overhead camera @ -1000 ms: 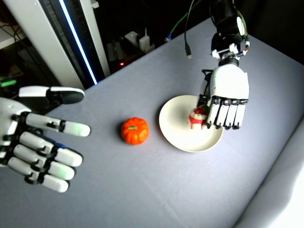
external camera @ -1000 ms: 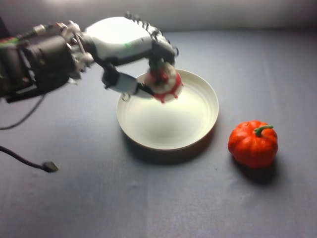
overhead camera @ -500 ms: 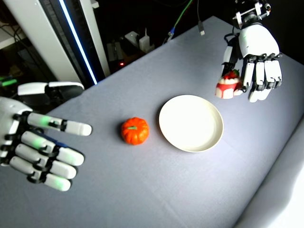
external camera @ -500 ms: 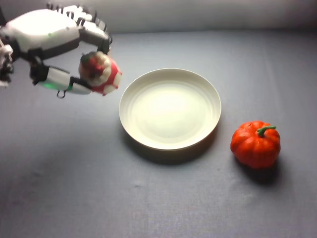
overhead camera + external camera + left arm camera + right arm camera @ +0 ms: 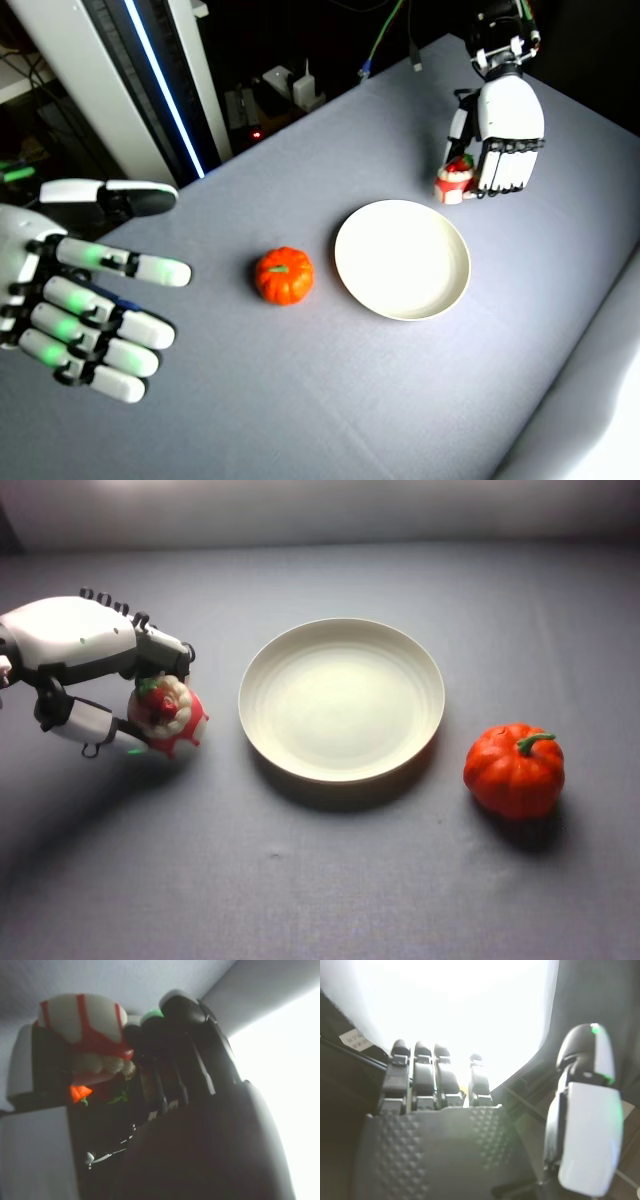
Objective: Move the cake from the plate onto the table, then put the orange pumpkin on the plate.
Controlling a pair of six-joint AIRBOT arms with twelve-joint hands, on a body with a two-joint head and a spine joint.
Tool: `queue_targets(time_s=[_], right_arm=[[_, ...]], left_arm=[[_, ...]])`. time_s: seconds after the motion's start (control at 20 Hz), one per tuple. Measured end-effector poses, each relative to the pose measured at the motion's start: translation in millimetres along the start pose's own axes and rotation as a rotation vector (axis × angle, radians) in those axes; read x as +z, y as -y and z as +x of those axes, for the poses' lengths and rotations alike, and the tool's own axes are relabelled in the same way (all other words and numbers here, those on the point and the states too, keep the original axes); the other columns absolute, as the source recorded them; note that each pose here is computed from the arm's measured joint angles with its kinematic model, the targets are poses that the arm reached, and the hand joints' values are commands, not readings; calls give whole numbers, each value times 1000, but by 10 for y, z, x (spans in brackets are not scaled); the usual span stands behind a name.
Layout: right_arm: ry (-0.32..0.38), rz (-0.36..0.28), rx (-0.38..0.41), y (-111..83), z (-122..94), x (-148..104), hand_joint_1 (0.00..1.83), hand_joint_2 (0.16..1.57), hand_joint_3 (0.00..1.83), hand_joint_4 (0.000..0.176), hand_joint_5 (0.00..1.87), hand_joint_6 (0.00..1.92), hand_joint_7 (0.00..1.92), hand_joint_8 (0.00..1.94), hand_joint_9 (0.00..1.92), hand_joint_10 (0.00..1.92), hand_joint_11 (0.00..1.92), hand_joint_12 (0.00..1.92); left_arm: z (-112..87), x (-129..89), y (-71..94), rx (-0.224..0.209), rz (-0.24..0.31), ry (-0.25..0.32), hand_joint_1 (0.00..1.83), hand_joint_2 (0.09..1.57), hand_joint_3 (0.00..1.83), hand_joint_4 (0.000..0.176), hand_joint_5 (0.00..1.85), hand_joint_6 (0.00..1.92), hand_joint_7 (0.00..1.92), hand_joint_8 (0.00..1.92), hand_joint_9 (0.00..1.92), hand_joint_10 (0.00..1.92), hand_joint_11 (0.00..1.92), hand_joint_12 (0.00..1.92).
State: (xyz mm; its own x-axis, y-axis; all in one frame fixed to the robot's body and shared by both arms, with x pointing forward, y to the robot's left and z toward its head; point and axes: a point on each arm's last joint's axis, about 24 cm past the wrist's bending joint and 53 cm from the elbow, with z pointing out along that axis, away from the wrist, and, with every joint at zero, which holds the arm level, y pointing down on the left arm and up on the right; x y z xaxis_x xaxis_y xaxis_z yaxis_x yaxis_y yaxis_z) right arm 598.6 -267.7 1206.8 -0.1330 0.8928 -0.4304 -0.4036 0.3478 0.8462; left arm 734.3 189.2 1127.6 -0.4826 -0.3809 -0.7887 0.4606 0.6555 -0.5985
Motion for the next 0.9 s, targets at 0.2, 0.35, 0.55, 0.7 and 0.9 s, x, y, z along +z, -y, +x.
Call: queue_targets(time_s=[0.2, 0.35, 0.55, 0.7, 0.9], right_arm=[[0, 0, 0, 1, 0, 0, 504, 853, 0, 176, 10, 2, 0, 0, 0, 0, 0, 0], [-1, 1, 2, -1, 7, -3, 487, 866, 0, 176, 0, 0, 0, 0, 0, 0, 0, 0], [-1, 1, 2, 1, 6, -3, 477, 896, 11, 176, 0, 0, 0, 0, 0, 0, 0, 0], [-3, 3, 2, 6, 11, -3, 532, 866, 0, 176, 0, 0, 0, 0, 0, 0, 0, 0], [-20, 24, 1, 55, 50, -6, 646, 853, 0, 176, 0, 0, 0, 0, 0, 0, 0, 0]], left_arm=[[83, -31, -79, -10, -17, -14, 1140, 1186, 0, 0, 849, 1155, 581, 1231, 427, 1417, 273, 1733], [104, -8, -94, -15, -20, -15, 997, 875, 0, 0, 162, 31, 302, 94, 367, 382, 13, 1388], [139, -10, -134, -8, -32, -25, 909, 726, 0, 175, 0, 0, 0, 0, 2, 1, 0, 11], [112, -33, -88, -49, -25, -6, 858, 734, 0, 176, 0, 0, 0, 0, 0, 0, 0, 0], [-145, -140, -36, -104, -3, 68, 938, 828, 15, 176, 0, 0, 0, 0, 0, 0, 8, 256]])
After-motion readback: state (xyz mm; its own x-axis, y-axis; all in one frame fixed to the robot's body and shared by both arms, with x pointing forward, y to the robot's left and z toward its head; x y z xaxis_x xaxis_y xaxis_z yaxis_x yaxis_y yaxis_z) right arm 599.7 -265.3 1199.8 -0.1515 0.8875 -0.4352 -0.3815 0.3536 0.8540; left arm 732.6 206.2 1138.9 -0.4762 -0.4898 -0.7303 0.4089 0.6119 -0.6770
